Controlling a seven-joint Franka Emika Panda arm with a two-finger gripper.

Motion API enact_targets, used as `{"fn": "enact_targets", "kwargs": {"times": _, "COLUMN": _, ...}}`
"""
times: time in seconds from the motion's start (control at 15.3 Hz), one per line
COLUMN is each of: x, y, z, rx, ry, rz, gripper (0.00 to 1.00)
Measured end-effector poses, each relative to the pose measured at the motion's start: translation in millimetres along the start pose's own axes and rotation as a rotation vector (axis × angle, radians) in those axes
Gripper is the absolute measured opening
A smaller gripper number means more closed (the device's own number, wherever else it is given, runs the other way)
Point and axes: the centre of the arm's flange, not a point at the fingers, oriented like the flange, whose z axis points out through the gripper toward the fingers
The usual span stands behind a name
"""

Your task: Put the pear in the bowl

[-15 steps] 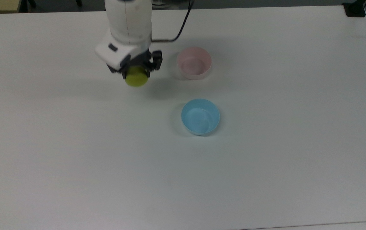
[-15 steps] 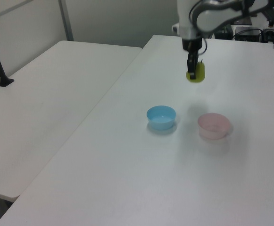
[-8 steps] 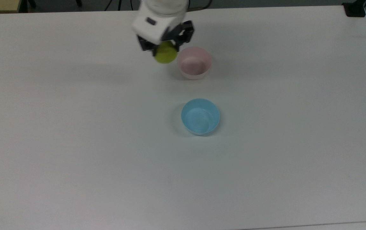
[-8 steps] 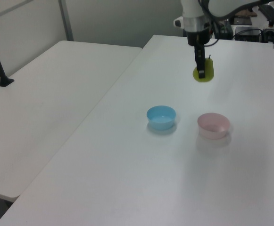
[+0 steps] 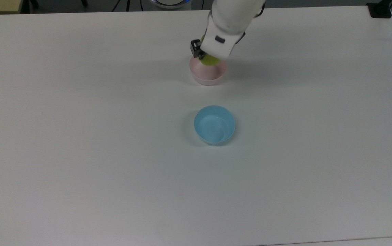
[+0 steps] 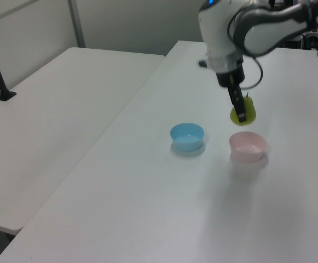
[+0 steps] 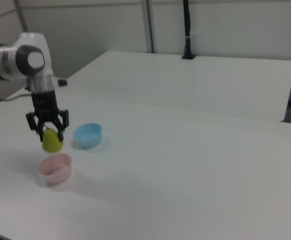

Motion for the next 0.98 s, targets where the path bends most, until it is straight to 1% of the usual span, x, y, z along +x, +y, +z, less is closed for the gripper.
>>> {"fn": "enact_targets", "kwargs": {"times": 0.2, "x": 20.8, "y": -12.6, "z": 53.9, "rx": -0.010, "ry": -0.081, "rz": -0.020, "gripper": 0.67}}
{"fn": "enact_targets", "kwargs": {"times": 0.33, "x": 25.9, "y": -16.0, "z": 66.0, "rx": -0.015, "ry": -0.099, "rz": -0.025, "gripper": 0.67}}
{"fn": "enact_targets", "kwargs": {"times": 0.39, "x": 27.4, "y": -16.8, "z": 69.1, "rx": -0.016, "ry": -0.103, "rz": -0.026, "gripper": 0.72}}
{"fn": "enact_targets", "kwargs": {"times": 0.46, "x": 28.0, "y": -16.7, "z": 69.4, "rx": -0.017, "ry": -0.101, "rz": -0.023, "gripper": 0.75}}
{"fn": "enact_targets", "kwargs": {"times": 0.52, "x": 28.8, "y": -16.7, "z": 68.8, "rx": -0.019, "ry": -0.094, "rz": -0.014, "gripper": 0.75}}
{"fn": "enact_targets", "kwargs": {"times": 0.59, "x": 29.4, "y": -16.6, "z": 68.2, "rx": -0.020, "ry": -0.088, "rz": -0.009, "gripper": 0.80}}
{"fn": "enact_targets", "kwargs": {"times": 0.72, "x": 30.0, "y": -16.5, "z": 66.1, "rx": -0.021, "ry": -0.083, "rz": -0.002, "gripper": 0.99}}
{"fn": "enact_targets", "kwargs": {"times": 0.85, "x": 29.5, "y": -15.5, "z": 58.9, "rx": -0.021, "ry": -0.068, "rz": 0.003, "gripper": 1.00}}
{"fn": "enact_targets", "kwargs": {"times": 0.91, "x": 28.2, "y": -13.4, "z": 49.6, "rx": -0.020, "ry": -0.050, "rz": 0.013, "gripper": 1.00}}
{"fn": "enact_targets", "kwargs": {"times": 0.98, "x": 23.2, "y": -6.9, "z": 30.0, "rx": -0.016, "ry": -0.012, "rz": 0.043, "gripper": 1.00}}
